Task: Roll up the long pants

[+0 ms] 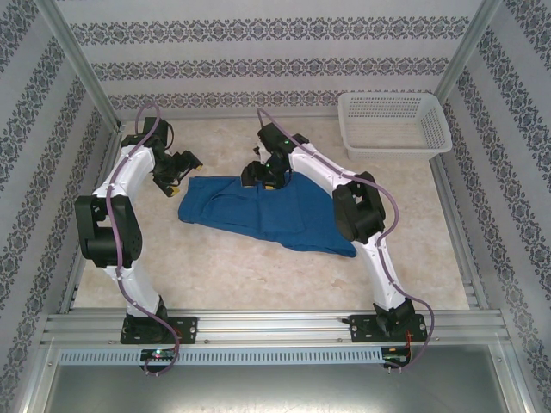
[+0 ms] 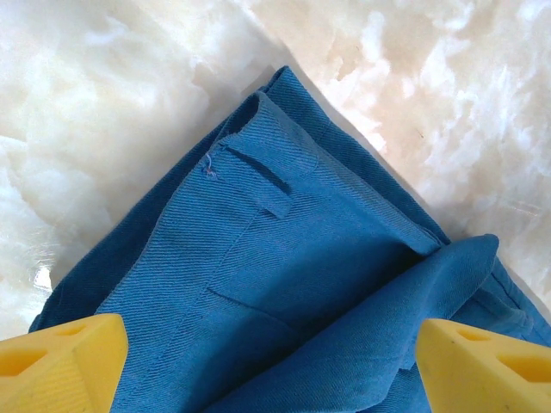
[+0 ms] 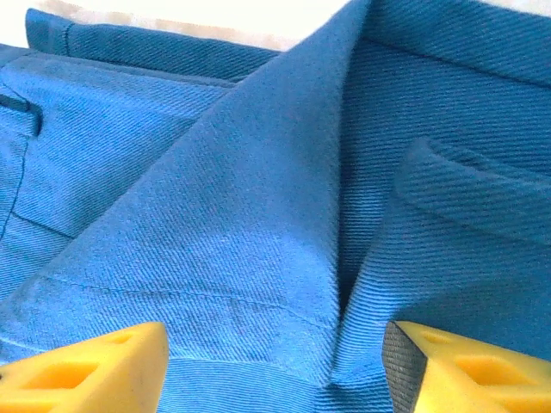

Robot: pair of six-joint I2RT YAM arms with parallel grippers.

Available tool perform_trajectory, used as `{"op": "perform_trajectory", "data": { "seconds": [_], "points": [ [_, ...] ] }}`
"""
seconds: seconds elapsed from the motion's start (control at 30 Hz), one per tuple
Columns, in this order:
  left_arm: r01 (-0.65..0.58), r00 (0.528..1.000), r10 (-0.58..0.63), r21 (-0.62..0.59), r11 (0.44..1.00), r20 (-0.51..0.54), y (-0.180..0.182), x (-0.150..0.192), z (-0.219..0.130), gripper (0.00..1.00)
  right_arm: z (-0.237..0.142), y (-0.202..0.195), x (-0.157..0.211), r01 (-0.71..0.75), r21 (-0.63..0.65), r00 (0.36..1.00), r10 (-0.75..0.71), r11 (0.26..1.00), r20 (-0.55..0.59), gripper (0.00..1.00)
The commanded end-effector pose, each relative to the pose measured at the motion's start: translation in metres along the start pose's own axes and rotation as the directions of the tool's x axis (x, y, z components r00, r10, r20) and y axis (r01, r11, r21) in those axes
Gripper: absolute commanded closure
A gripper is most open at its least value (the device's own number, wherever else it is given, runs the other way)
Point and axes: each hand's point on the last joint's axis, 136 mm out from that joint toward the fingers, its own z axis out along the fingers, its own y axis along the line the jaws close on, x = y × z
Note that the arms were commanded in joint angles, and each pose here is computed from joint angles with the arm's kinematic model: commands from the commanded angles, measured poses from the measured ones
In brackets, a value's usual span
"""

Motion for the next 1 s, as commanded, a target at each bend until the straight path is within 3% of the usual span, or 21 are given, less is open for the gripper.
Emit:
{"op": "perform_trajectory", "data": {
  "seconds": [0.0,0.17,0.57,0.73,0.83,0.97],
  "points": [
    [0.005,1.0,-0.005,-0.008,1.0,-0.004,0.002,-0.003,-0.004,0.13,0.021,0.001,0.013,-0.012,-0.012,0.999,0.011,1.0,-0.046,0.33],
    [0.001,1.0,-0.001,-0.013,1.0,0.0,0.002,-0.004,-0.005,0.13,0.037,0.007,0.02,-0.017,-0.024,0.997,0.015,1.0,-0.07,0.41],
    [-0.009,1.0,0.009,-0.016,1.0,-0.001,0.002,-0.005,-0.008,0.13,0.043,-0.005,0.027,0.011,0.03,0.995,-0.008,0.999,-0.1,0.38],
    [0.0,1.0,0.0,-0.007,1.0,-0.009,0.001,-0.005,-0.004,0.13,0.042,-0.004,0.025,0.006,0.012,0.995,-0.005,1.0,-0.099,0.61],
    [0.0,1.0,0.0,-0.003,1.0,-0.012,0.0,-0.005,-0.004,0.13,0.041,0.001,0.022,0.006,-0.01,0.995,-0.007,1.0,-0.098,1.0],
    [-0.001,1.0,0.001,-0.007,1.0,-0.008,0.0,-0.006,-0.004,0.13,0.034,0.018,0.012,0.009,-0.06,0.997,-0.014,0.998,-0.078,1.0]
  ]
}}
